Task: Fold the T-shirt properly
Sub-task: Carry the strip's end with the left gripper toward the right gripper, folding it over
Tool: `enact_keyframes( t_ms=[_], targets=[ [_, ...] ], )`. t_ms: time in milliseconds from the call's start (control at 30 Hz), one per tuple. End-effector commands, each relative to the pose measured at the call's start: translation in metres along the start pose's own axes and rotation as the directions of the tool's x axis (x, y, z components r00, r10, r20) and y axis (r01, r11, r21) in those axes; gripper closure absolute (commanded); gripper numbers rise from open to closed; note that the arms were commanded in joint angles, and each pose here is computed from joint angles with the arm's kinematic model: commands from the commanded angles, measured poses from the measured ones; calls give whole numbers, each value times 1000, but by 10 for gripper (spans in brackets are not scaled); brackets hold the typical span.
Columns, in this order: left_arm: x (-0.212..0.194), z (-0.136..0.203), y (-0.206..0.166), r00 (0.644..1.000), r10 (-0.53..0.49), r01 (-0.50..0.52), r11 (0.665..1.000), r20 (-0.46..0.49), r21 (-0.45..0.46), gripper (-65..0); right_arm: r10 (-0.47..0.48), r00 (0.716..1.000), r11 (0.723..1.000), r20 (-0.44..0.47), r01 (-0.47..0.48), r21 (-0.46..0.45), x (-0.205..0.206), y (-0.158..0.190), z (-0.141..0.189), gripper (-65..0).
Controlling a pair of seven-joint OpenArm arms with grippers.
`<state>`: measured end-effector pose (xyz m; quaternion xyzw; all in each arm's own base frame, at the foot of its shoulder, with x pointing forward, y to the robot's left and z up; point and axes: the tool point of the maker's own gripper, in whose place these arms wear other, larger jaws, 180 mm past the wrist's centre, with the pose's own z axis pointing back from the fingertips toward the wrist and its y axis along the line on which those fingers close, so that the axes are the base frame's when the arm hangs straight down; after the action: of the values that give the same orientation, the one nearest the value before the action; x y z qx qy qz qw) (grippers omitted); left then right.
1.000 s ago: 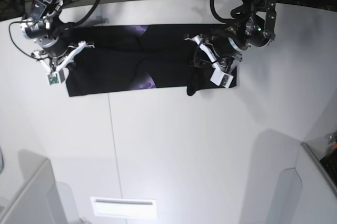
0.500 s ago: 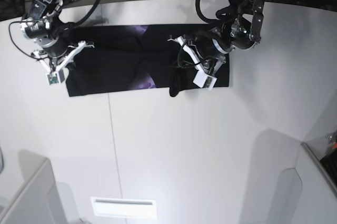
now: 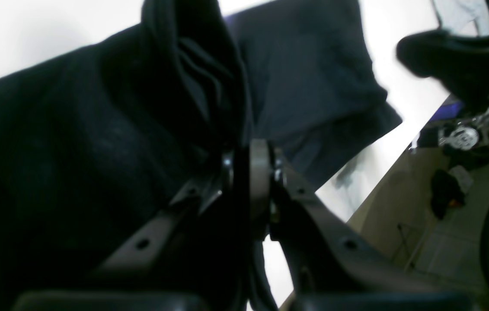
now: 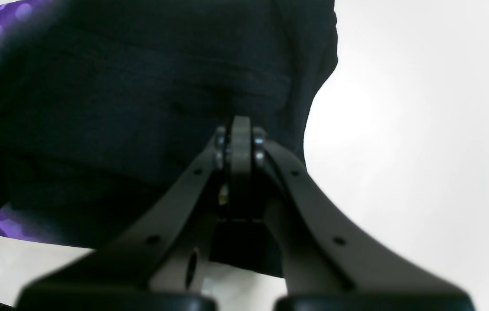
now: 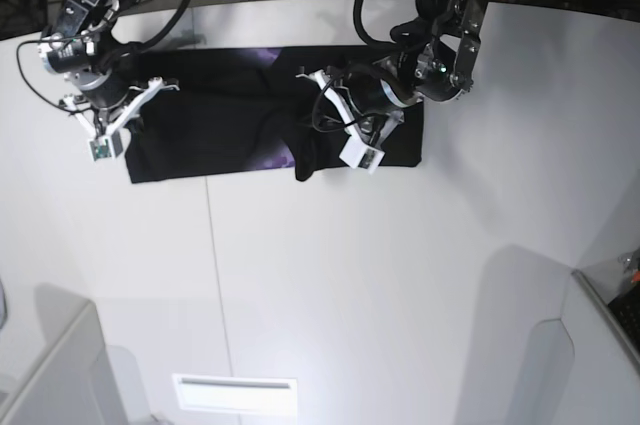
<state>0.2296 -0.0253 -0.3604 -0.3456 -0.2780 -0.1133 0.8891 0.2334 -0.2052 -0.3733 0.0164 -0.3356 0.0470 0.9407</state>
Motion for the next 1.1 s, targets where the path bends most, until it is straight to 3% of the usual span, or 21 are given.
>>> enact_keyframes(
  t_ms=[0,567,767,1067],
  targets=[
    [12,1,-7,999,0,1,1000,43,-23,0,8,999,1000,46,-7,-5,13,-2,3,0],
    [9,-10,2,1000,18,-18,1000,11,-16,0,8,999,1000,51,-8,-5,15,-3,3,0],
    [6,-18,-17,999,-40,39,997,-16,-62,0,7,999,1000,51,-7,-4,15,-3,3,0],
    [9,-18,-18,999,-44,43,997,-12,-63,0,7,999,1000,53,-7,-4,15,-3,3,0]
  ],
)
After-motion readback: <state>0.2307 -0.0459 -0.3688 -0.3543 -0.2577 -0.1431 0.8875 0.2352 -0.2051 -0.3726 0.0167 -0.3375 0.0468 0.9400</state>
